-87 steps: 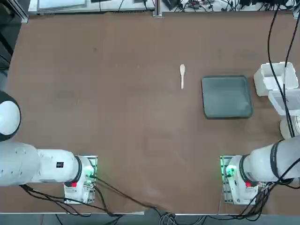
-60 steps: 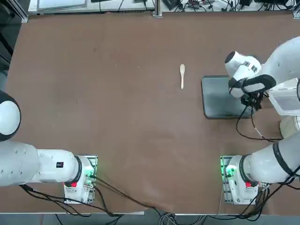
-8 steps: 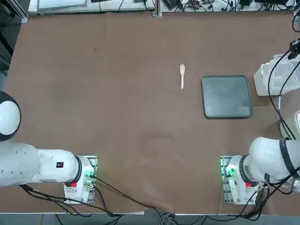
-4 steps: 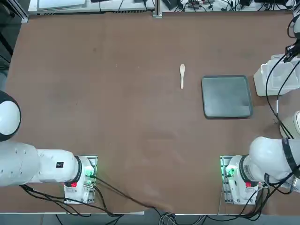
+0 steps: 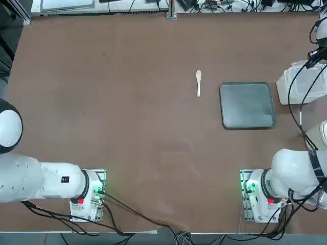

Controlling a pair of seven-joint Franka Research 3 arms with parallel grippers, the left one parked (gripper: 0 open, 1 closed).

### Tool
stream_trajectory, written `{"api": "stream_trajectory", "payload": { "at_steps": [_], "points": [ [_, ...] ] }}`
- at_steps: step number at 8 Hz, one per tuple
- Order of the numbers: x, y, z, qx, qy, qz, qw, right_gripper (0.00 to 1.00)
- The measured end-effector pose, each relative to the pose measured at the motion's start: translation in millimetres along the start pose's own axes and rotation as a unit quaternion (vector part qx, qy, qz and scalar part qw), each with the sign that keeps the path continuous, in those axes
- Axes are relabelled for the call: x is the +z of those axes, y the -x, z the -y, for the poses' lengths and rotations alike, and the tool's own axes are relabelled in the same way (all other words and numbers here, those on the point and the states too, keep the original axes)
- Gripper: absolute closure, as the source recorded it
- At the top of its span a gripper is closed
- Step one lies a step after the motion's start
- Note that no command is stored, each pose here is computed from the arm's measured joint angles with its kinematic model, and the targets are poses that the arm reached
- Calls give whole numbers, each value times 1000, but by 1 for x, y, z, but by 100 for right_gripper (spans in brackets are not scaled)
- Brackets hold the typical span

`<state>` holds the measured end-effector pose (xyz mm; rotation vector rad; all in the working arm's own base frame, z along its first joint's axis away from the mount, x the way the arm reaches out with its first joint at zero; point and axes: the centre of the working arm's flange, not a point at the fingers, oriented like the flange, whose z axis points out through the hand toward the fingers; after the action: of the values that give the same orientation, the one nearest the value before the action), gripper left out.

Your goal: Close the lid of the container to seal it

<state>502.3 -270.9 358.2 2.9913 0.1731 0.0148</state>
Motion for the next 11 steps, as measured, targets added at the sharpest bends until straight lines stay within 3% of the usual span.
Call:
{"api": "stream_trajectory", "payload": {
  "at_steps": [3, 11],
  "points": [
    [22, -4, 1, -2, -5, 1, 1000, 99],
    [23, -4, 0, -2, -4, -1, 1000, 99]
  ]
}}
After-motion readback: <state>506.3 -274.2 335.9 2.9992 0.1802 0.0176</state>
